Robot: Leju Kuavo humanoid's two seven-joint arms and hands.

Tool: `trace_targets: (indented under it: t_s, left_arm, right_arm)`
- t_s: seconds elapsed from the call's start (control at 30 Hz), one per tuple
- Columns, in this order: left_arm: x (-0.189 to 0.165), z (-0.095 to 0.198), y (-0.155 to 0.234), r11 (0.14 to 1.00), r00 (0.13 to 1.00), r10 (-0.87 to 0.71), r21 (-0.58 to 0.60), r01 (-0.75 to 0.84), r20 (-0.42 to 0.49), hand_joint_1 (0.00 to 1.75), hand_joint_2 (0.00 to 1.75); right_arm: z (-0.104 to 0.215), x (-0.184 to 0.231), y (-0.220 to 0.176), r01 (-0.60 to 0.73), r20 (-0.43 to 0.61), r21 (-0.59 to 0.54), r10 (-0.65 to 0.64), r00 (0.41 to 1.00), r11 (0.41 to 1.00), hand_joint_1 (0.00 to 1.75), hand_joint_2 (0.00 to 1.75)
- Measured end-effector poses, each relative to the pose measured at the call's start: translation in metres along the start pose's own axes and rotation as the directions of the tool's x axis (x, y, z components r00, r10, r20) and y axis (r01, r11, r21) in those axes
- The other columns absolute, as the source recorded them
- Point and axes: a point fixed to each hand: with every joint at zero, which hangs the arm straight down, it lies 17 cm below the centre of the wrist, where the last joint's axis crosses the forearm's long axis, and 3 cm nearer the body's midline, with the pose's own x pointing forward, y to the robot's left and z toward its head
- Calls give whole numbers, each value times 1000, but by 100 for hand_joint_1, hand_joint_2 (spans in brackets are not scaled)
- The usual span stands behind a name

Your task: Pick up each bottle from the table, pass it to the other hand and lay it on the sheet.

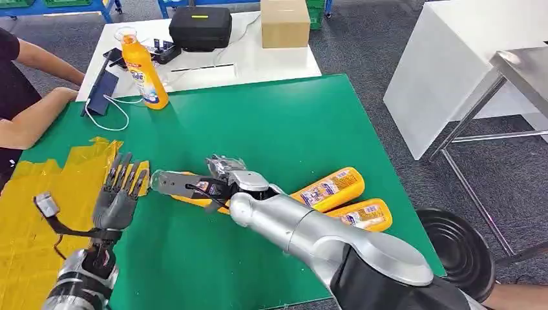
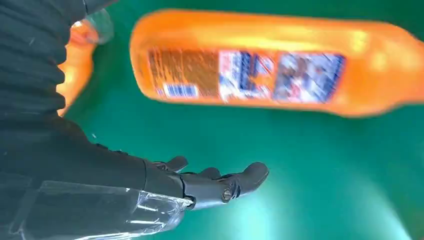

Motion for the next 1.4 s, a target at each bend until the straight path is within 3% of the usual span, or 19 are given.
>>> trace_targets:
  t_s: [0.23, 1.13, 1.33, 1.4]
  left_arm:
    - [-8, -37, -26, 998, 999, 26, -62, -28, -38, 0, 175]
    - [-39, -57, -76, 983, 989, 100, -145, -116, -110, 0, 175]
    - [-16, -82, -58, 998, 999, -31, -60, 29, -36, 0, 175]
    - [1, -97, -39, 984, 985, -171, 46, 171, 7, 0, 175]
  right_arm:
    - [-1, -20, 18, -41, -70, 38, 43, 997, 998, 0, 175]
    - [-5, -99, 35, -63, -286, 70, 80, 955, 996, 0, 175]
    - [-9, -106, 27, -27, -286, 18, 31, 958, 999, 0, 175]
    - [-10, -106, 24, -17, -285, -3, 15, 958, 1000, 0, 175]
